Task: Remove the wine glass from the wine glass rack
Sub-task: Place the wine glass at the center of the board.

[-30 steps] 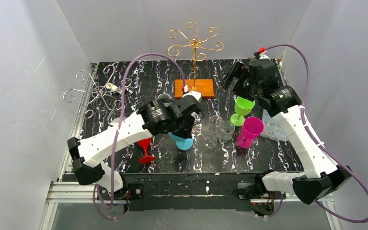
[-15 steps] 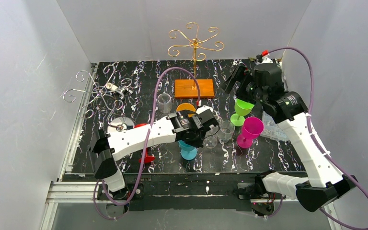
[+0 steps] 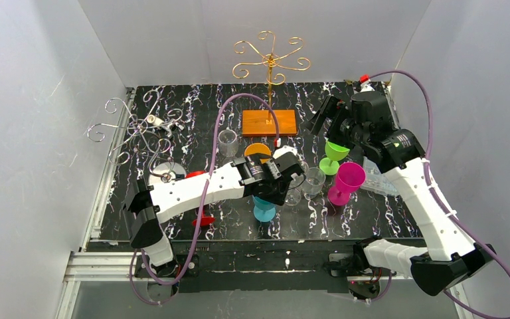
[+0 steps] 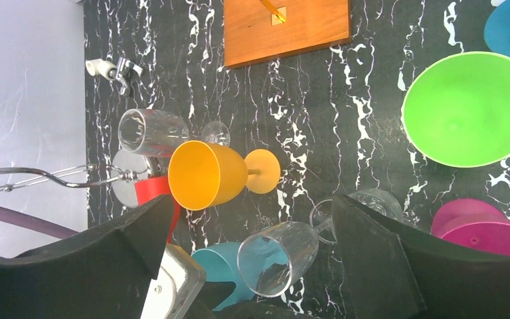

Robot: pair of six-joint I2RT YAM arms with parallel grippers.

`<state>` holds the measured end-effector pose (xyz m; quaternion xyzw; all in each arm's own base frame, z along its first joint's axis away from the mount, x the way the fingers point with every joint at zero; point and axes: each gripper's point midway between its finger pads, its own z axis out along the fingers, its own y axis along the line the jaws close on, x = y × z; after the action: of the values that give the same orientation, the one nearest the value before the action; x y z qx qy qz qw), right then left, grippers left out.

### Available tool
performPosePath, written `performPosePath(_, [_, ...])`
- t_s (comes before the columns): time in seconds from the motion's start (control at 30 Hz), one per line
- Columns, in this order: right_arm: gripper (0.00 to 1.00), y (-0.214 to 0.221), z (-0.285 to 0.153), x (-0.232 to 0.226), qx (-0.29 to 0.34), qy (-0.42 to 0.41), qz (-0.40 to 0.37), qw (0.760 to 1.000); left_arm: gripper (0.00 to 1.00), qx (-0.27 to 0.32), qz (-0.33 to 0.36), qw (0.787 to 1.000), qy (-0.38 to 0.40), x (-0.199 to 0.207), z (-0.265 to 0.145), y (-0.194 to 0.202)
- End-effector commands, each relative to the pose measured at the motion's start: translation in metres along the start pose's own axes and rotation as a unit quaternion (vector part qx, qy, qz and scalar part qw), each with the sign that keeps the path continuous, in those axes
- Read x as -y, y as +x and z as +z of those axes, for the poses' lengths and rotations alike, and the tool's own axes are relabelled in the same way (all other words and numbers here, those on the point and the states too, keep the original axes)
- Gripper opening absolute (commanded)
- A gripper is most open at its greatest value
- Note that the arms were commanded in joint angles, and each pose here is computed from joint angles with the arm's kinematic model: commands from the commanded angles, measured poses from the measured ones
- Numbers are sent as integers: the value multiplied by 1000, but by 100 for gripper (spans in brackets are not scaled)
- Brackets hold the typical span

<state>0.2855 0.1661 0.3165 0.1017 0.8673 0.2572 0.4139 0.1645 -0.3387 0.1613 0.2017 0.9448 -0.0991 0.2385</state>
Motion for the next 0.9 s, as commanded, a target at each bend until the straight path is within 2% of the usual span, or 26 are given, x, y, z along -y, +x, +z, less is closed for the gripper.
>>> performPosePath(0.0, [98,-6,-12,-6,13,-18,-4,1000,35,26,3,1000,0,-6,-20,-9])
performPosePath(0.2, [99,-5,-18,-4,7,-11,-14,1000,52,49,1,999,7,-14,-53,-17])
performPosePath(0.43, [98,2,-24,-4,-7,-16,-22,1000,54,81,-22,996,-14,-48,-103,-17])
performPosePath(0.63, [98,9,-26,-9,-22,-28,-31,999,55,96,-64,986,-124,-114,-133,2])
performPosePath(0.77, [98,15,-25,-15,-30,-33,-40,998,57,81,-97,969,-214,-160,-133,32])
performPosePath(0.87, [98,17,-26,-19,-32,-38,-45,998,57,74,-133,962,-226,-178,-122,49])
